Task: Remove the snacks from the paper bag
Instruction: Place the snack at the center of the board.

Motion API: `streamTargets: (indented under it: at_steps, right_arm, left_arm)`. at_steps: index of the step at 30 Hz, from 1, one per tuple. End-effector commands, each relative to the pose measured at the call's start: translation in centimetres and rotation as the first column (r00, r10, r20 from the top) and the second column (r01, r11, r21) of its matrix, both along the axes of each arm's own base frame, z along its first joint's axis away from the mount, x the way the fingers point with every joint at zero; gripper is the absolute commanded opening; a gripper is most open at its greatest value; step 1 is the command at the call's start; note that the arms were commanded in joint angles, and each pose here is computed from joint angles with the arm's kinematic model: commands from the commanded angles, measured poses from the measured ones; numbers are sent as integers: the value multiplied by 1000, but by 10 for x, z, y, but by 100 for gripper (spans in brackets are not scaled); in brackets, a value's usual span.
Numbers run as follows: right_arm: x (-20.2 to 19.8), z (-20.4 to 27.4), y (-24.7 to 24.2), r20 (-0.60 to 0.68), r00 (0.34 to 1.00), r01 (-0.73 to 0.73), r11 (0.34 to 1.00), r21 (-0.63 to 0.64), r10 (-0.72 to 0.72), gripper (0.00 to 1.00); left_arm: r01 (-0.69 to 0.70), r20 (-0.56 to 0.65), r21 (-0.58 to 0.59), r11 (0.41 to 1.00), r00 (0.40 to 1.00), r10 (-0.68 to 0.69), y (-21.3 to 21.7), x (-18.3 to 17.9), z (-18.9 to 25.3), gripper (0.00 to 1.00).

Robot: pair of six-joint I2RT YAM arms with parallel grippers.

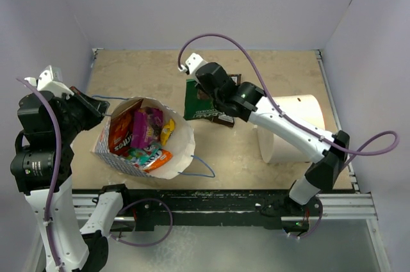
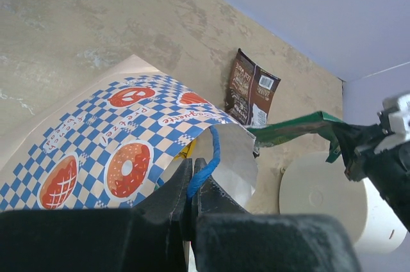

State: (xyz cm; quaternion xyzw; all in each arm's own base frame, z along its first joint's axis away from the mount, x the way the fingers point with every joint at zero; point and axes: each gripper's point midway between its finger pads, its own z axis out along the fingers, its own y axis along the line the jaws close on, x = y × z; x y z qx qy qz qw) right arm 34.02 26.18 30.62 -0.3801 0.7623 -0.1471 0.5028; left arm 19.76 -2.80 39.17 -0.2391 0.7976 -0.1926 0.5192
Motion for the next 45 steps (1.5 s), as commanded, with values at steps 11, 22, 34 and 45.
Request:
streamTargets:
  at_steps: [11,22,34,45]
  right_arm:
    - [34,-13,-8,-84,988,141,983,119,-131,0]
    - [84,-42,-31,-110,972,220,971,96,-209,0]
    - [143,-67,-32,-135,962,255,959,124,-238,0]
    - [185,-100,-29,-169,948,294,946,136,-270,0]
  left_arm:
    - [11,49,107,994,999,-16,7,-2,17,0]
    - [25,41,90,996,999,-29,5,3,16,0]
    - [14,24,86,996,1000,-16,6,0,12,0]
    - [9,-7,93,996,1000,-9,8,-1,8,0]
